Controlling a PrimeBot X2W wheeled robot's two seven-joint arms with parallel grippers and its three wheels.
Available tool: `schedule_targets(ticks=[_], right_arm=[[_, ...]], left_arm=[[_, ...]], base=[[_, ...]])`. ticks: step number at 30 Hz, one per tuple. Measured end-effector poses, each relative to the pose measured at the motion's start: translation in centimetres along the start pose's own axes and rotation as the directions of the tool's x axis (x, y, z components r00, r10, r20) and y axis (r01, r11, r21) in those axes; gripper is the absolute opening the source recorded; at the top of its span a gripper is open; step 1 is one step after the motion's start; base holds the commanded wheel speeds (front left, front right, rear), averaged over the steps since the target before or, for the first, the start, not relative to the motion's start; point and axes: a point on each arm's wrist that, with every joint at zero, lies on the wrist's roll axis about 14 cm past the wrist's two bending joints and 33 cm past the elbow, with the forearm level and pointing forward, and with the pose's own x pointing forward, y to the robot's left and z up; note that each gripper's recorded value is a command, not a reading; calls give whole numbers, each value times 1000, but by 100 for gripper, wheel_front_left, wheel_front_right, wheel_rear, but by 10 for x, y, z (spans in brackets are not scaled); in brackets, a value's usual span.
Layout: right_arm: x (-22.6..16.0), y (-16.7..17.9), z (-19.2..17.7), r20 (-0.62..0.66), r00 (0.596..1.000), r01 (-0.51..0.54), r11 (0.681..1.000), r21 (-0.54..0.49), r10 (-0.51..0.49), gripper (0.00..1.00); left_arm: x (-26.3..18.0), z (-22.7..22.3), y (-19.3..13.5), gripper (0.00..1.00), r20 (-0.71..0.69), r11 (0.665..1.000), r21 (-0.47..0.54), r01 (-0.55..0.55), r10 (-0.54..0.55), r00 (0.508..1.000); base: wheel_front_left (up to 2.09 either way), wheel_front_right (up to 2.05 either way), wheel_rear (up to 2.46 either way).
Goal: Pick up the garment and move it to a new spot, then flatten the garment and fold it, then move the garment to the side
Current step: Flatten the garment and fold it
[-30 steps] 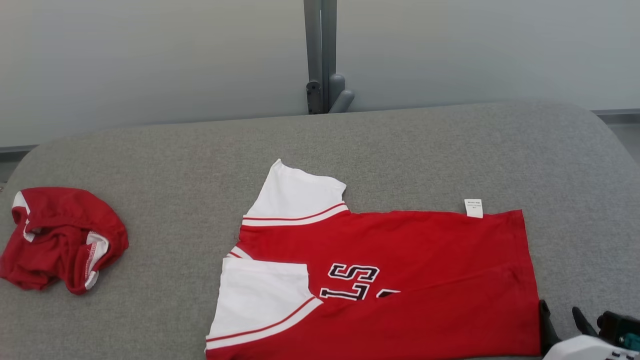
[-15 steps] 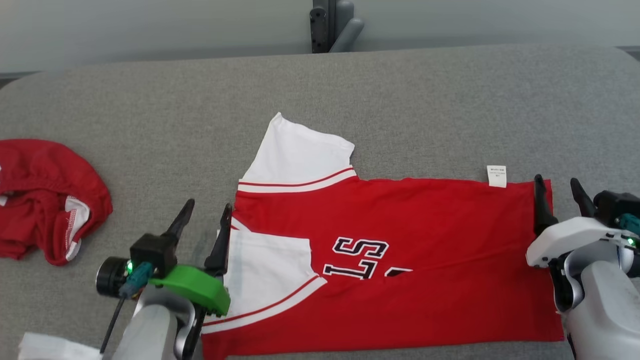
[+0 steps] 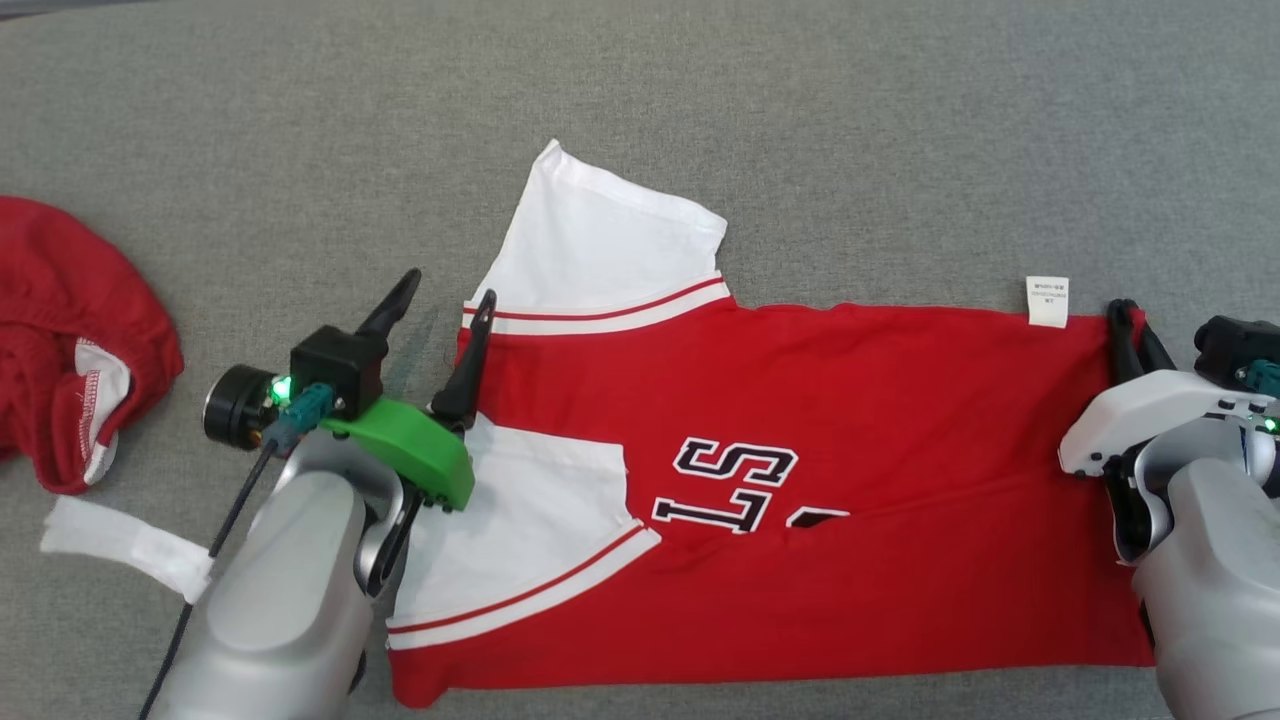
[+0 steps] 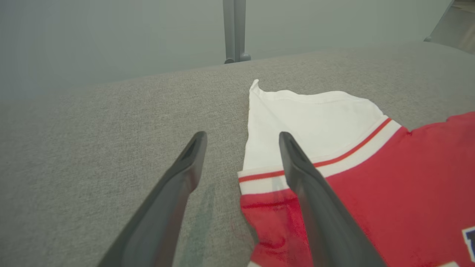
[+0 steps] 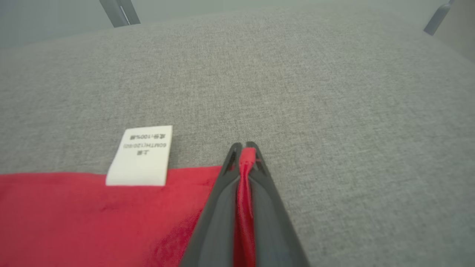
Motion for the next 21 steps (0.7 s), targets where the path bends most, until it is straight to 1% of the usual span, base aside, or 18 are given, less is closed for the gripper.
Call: schedule_targets(ticks=[4, 10, 18, 21], right_arm=[[11, 3, 0, 8, 1000, -7, 1000, 2, 7, 0], [23, 10, -1, 20, 999, -25, 1000, -3, 25, 0], [29, 8, -7, 24, 999, -26, 1000, -13, 27, 0], [30, 8, -8, 26, 999, -25, 1000, -14, 25, 0]], left_arm=[[25, 9, 7, 100, 6, 1000, 21, 16, -16, 1000], [60, 3, 14, 100, -55, 999, 32, 44, -42, 998], [98, -6, -3, 100, -152, 991, 12, 130, -127, 980], [108, -11, 2, 100, -200, 990, 26, 140, -132, 971]], base=[[0, 0, 0], [0, 0, 0], [0, 0, 0], [0, 0, 0]])
